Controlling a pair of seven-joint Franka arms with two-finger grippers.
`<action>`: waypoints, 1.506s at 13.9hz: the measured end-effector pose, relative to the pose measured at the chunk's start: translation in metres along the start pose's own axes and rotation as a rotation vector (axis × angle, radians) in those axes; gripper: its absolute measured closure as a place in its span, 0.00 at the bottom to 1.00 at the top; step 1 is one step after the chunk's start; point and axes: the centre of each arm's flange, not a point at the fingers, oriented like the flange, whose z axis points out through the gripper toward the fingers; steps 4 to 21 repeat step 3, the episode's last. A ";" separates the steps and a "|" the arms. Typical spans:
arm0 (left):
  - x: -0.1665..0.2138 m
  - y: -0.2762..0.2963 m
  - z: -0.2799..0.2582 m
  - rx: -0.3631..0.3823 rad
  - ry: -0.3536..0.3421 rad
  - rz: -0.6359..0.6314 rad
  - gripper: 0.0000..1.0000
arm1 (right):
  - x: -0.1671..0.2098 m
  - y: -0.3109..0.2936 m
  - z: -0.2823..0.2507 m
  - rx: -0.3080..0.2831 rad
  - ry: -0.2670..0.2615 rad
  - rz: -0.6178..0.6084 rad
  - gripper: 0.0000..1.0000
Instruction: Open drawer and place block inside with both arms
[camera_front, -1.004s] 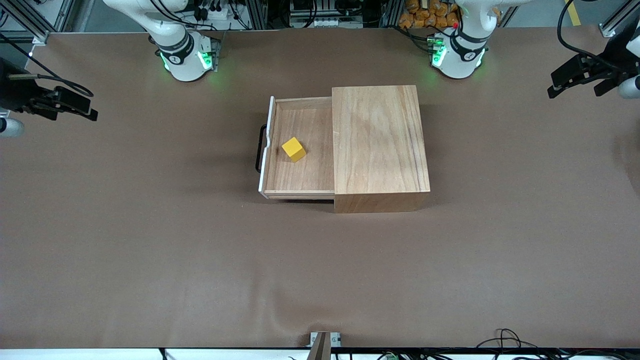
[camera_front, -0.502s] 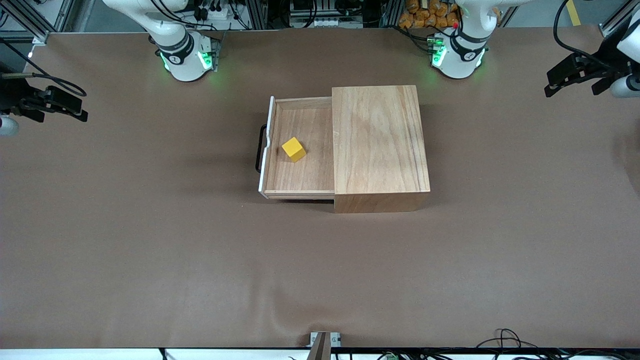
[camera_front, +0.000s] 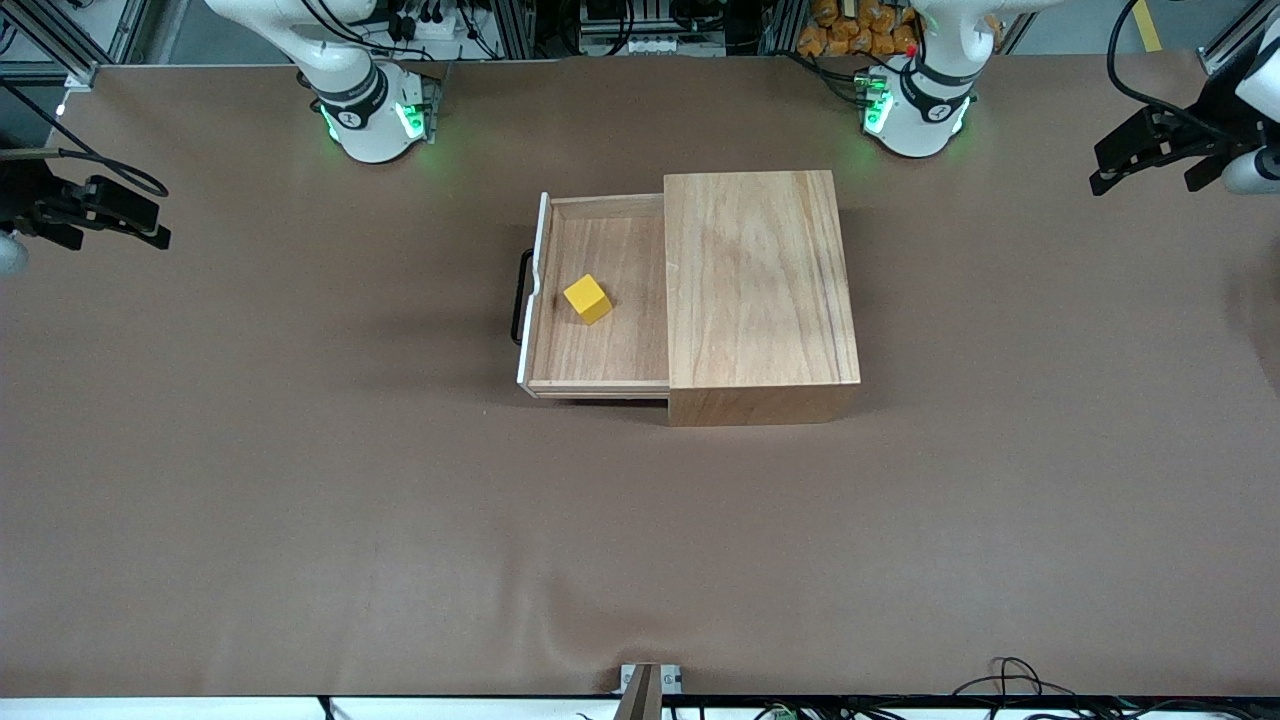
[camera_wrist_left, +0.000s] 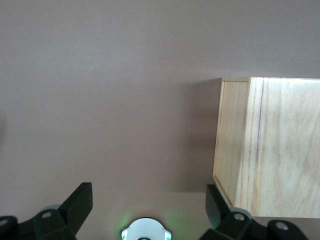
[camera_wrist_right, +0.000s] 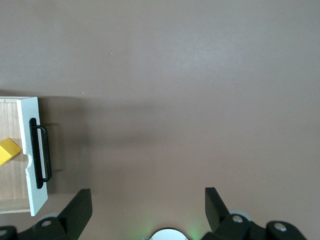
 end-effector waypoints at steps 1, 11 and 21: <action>0.000 0.000 0.000 0.001 0.000 -0.001 0.00 | 0.000 0.000 0.000 0.000 0.000 0.000 0.00; 0.000 0.000 0.000 0.001 0.002 -0.001 0.00 | 0.000 0.000 0.001 0.000 -0.001 0.000 0.00; 0.000 0.000 0.000 0.001 0.002 -0.001 0.00 | 0.000 0.000 0.001 0.000 -0.001 0.000 0.00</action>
